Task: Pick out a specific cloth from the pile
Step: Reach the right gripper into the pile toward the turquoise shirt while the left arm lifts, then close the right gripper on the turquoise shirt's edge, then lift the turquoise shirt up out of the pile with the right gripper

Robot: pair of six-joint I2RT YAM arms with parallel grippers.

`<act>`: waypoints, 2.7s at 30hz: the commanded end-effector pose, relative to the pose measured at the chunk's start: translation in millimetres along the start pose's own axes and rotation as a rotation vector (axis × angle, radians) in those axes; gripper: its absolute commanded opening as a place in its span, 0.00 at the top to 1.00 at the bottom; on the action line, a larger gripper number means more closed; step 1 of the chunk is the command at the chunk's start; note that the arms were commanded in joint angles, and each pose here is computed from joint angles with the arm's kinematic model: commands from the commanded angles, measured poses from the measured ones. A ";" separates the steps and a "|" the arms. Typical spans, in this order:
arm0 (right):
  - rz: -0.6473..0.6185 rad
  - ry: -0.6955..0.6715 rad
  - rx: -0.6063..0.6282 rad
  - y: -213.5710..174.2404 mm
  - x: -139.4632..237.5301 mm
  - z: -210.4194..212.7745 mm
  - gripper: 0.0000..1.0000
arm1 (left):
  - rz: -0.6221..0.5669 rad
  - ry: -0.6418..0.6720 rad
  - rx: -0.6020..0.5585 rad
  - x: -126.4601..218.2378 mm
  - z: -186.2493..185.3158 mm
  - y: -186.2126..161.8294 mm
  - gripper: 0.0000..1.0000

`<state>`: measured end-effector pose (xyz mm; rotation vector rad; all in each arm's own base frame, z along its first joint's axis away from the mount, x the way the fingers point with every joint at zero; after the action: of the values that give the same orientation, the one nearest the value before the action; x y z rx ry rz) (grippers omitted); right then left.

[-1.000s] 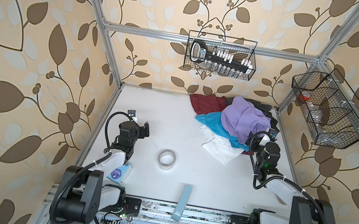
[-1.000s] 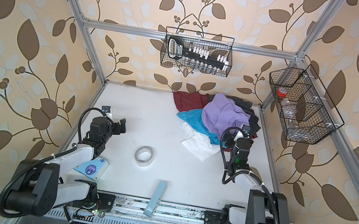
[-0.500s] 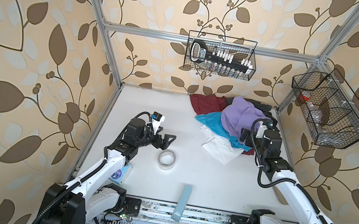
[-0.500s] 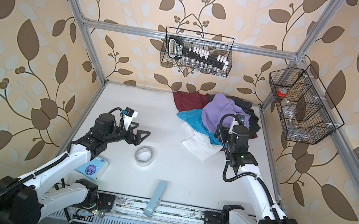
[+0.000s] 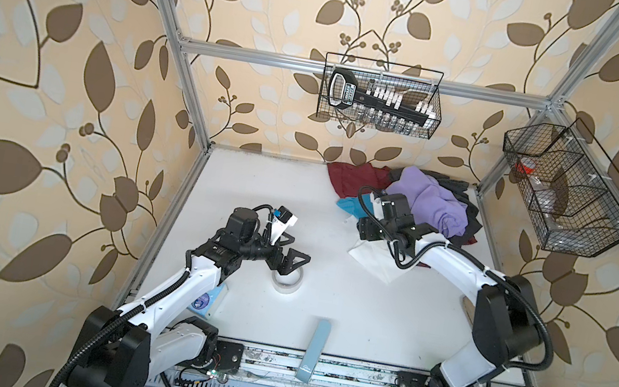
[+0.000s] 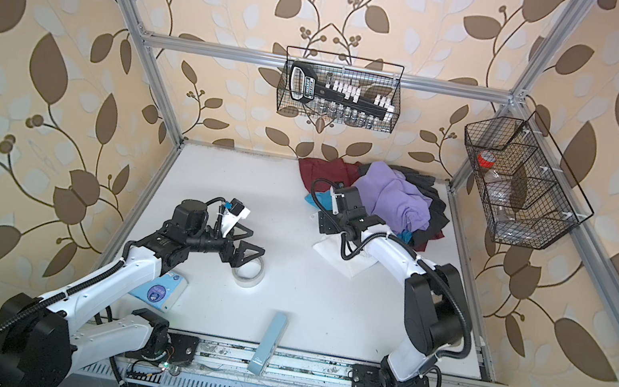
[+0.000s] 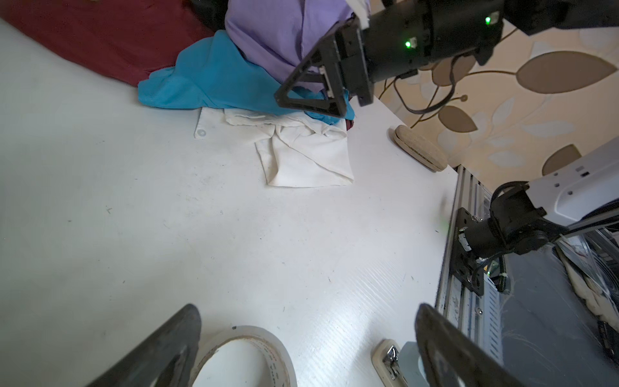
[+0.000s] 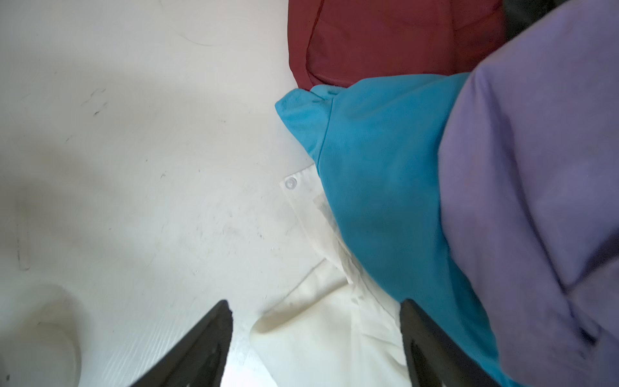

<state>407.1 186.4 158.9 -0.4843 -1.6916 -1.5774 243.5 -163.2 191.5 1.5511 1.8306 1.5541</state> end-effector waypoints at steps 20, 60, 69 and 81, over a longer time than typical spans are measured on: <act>0.180 -0.222 0.078 27.4 -93.2 -33.7 0.26 | 0.000 -0.159 -0.089 -0.2 -22.4 10.9 0.01; 0.106 -0.170 0.031 53.0 -55.3 -34.9 1.00 | 0.000 -0.155 -0.095 0.7 -23.2 10.1 0.01; -0.061 -0.250 0.034 92.9 18.0 -45.0 1.00 | -0.002 -0.156 -0.099 0.8 -23.9 10.8 0.01; -0.392 -0.437 0.008 140.7 146.4 -67.6 1.00 | -0.006 -0.156 -0.106 2.0 -25.6 11.7 0.01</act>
<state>441.6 120.6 320.8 -0.6029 -2.1389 -1.7254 231.4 -171.9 190.3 1.6369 1.7173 1.4651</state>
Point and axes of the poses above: each gripper's point midway between its finger pads, its own x axis back along the fingers, its own z axis along the line the jaws close on, y = z × x, the point moved 4 cm from there along x, back along the fingers, and after that the axes turned 2 degrees about -x, right-handed, at the moved point
